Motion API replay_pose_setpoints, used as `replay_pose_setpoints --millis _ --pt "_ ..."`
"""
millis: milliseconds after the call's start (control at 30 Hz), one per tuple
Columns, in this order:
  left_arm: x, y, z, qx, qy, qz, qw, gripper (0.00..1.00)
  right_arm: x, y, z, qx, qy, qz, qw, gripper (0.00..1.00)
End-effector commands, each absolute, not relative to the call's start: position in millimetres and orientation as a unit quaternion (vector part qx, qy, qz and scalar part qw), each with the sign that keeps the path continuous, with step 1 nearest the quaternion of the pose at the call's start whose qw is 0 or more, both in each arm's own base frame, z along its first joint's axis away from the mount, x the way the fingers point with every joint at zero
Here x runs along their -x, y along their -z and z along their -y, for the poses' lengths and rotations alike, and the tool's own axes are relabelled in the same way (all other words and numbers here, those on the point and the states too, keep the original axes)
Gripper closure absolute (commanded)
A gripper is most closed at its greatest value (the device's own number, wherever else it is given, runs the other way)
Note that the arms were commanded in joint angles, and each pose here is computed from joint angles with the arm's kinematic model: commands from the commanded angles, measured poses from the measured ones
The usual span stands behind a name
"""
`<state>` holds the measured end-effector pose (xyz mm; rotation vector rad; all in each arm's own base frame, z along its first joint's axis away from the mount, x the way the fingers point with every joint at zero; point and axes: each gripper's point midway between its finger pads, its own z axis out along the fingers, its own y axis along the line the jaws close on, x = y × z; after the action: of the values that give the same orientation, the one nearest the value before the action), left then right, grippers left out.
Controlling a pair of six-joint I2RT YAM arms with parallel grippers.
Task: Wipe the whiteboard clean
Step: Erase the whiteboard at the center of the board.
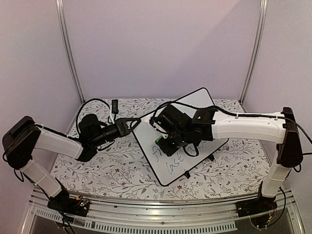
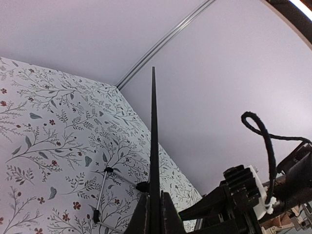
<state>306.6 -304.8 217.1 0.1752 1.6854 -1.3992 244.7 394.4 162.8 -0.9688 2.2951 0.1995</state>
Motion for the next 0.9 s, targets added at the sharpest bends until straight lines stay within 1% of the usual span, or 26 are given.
replay_pose_setpoints --millis 0,167,367,867 --pt "-304.9 -203.5 307.1 -0.070 0.551 -0.700 0.449 1.00 -242.3 -166.8 -401.8 0.334 -0.064 -0.887 0.312 1.00" --pt "-306.3 -202.3 307.2 -0.065 0.545 -0.704 0.451 1.00 -230.7 -166.3 -416.9 0.336 -0.076 -0.891 0.297 1.00" --pt "-306.8 -202.7 307.3 -0.061 0.541 -0.706 0.454 1.00 -226.0 -157.2 -418.1 0.335 -0.079 -0.896 0.282 1.00" --pt "-306.5 -202.9 307.6 -0.061 0.537 -0.707 0.455 1.00 -194.9 -115.1 -414.5 0.354 -0.066 -0.904 0.230 1.00"
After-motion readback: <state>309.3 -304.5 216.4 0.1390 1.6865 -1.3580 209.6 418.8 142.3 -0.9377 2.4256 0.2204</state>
